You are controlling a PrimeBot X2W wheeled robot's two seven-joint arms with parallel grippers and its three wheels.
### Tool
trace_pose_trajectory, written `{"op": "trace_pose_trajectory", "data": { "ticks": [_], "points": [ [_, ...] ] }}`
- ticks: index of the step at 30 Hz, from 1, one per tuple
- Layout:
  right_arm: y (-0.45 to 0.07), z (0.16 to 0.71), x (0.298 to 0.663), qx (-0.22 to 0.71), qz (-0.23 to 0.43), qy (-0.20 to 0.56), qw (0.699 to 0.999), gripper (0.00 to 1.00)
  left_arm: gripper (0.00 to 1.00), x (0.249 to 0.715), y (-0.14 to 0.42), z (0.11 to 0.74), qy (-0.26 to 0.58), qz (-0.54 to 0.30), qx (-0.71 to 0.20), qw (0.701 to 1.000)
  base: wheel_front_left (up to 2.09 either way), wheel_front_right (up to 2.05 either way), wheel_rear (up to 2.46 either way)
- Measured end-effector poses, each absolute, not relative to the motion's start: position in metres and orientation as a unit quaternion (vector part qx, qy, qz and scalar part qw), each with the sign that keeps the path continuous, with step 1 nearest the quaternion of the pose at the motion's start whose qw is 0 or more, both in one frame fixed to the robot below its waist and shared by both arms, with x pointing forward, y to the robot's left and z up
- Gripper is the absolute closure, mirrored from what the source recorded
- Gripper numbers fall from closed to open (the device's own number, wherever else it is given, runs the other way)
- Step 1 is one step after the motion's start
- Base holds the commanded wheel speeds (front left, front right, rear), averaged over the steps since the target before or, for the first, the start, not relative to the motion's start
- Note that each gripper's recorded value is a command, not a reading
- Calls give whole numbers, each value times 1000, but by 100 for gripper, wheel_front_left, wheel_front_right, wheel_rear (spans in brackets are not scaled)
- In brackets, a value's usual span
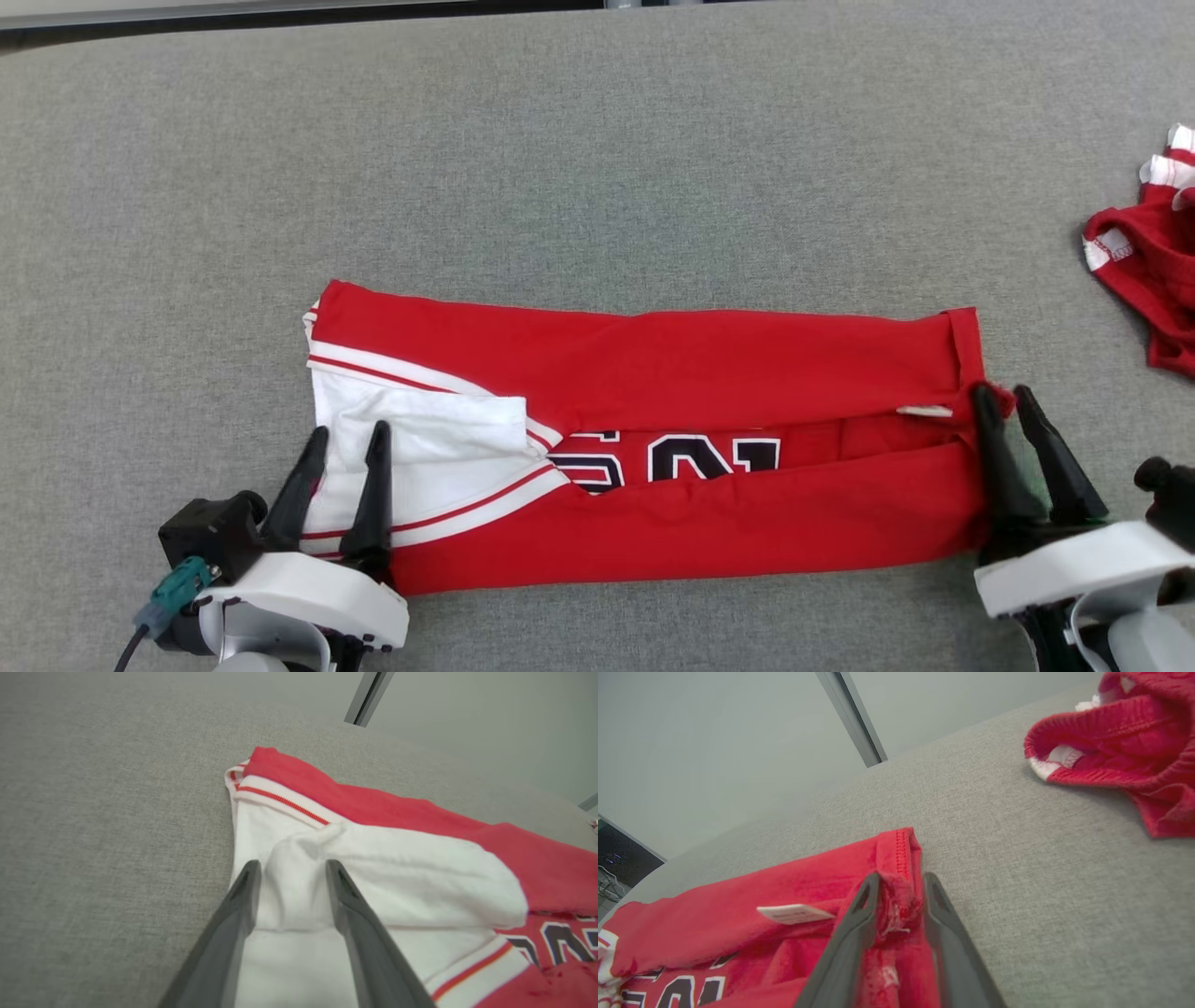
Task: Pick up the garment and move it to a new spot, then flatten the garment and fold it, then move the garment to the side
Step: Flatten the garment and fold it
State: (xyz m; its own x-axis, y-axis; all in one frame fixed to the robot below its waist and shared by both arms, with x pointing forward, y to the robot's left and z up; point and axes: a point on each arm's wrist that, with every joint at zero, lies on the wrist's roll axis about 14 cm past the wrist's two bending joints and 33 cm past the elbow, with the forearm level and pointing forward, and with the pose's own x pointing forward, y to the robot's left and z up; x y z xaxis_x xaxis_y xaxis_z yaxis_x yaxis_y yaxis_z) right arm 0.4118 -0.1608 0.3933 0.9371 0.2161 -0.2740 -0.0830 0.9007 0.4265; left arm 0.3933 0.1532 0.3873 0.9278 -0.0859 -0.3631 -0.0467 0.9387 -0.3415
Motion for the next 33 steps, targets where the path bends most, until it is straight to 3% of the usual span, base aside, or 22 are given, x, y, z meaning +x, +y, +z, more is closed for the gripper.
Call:
{"op": "trace_pose_trajectory", "data": {
  "ticks": [7,15,22,33],
  "points": [
    [-165,408,392,148,85,130,977,0,0,383,159,402,144,-1,-149,978,0,0,0],
    [-167,468,400,96,88,34,991,0,0,392,172,459,37,9,-120,992,0,0,0],
    [-162,503,395,65,95,1,993,0,0,391,177,498,-24,5,-94,995,0,0,0],
    [-166,507,373,69,82,9,994,0,0,375,182,500,-22,7,-77,997,0,0,0]
  ]
}}
